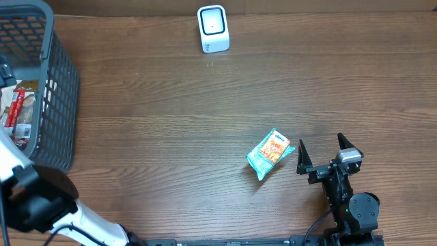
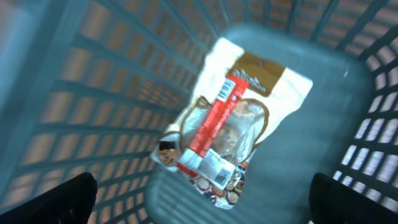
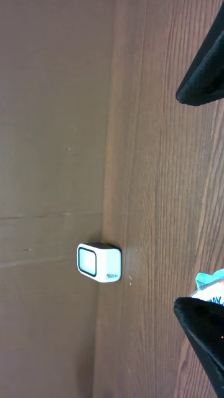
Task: Scan the item barcode
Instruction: 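Reach the left gripper back into the basket toward a red-and-white packet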
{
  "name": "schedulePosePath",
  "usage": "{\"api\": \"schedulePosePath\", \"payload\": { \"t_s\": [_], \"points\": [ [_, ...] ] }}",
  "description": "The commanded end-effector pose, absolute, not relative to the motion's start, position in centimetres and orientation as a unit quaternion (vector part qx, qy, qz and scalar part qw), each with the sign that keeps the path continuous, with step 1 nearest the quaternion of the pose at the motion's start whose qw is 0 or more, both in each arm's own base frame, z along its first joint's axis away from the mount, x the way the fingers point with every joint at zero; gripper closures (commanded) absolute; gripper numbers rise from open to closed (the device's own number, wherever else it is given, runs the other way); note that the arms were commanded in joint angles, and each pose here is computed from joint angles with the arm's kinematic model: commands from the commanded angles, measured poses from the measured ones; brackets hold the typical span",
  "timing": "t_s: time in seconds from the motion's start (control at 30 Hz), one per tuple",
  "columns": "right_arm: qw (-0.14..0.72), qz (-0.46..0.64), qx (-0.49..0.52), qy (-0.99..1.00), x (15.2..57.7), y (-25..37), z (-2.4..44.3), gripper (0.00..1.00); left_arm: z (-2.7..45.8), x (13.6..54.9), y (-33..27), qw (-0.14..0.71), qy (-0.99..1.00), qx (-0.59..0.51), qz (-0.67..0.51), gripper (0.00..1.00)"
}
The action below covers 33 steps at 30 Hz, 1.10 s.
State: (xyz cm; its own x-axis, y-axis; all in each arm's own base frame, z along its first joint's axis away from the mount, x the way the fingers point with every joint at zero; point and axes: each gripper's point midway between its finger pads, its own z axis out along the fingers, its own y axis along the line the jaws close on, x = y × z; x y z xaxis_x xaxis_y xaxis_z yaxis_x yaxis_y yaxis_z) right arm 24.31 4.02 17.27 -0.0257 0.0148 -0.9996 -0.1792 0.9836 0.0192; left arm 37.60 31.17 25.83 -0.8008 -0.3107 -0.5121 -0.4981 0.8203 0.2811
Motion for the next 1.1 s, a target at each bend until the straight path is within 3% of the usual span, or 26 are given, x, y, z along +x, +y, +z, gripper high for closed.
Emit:
{"api": "schedulePosePath", "payload": {
  "t_s": [0.0,0.27,0.73,1.07],
  "points": [
    [0.696,0.067,-0.054,0.713,24.3,3.9,17.0,0.0,20.8,38.8,31.4,0.184,0.951,-0.181,0.173,0.0],
    [0.696,0.067,-0.054,0.713,24.3,3.9,17.0,0.0,12.4,39.8,32.5,0.107,0.975,-0.126,0.152,0.01],
    [0.696,0.067,-0.054,0.713,24.3,3.9,17.0,0.0,4.3,37.9,36.0,0.053,0.981,-0.137,0.125,0.0],
    [0.696,0.067,-0.054,0.713,24.3,3.9,17.0,0.0,-1.3,37.0,35.0,0.021,0.988,-0.142,0.063,0.01]
  ]
}}
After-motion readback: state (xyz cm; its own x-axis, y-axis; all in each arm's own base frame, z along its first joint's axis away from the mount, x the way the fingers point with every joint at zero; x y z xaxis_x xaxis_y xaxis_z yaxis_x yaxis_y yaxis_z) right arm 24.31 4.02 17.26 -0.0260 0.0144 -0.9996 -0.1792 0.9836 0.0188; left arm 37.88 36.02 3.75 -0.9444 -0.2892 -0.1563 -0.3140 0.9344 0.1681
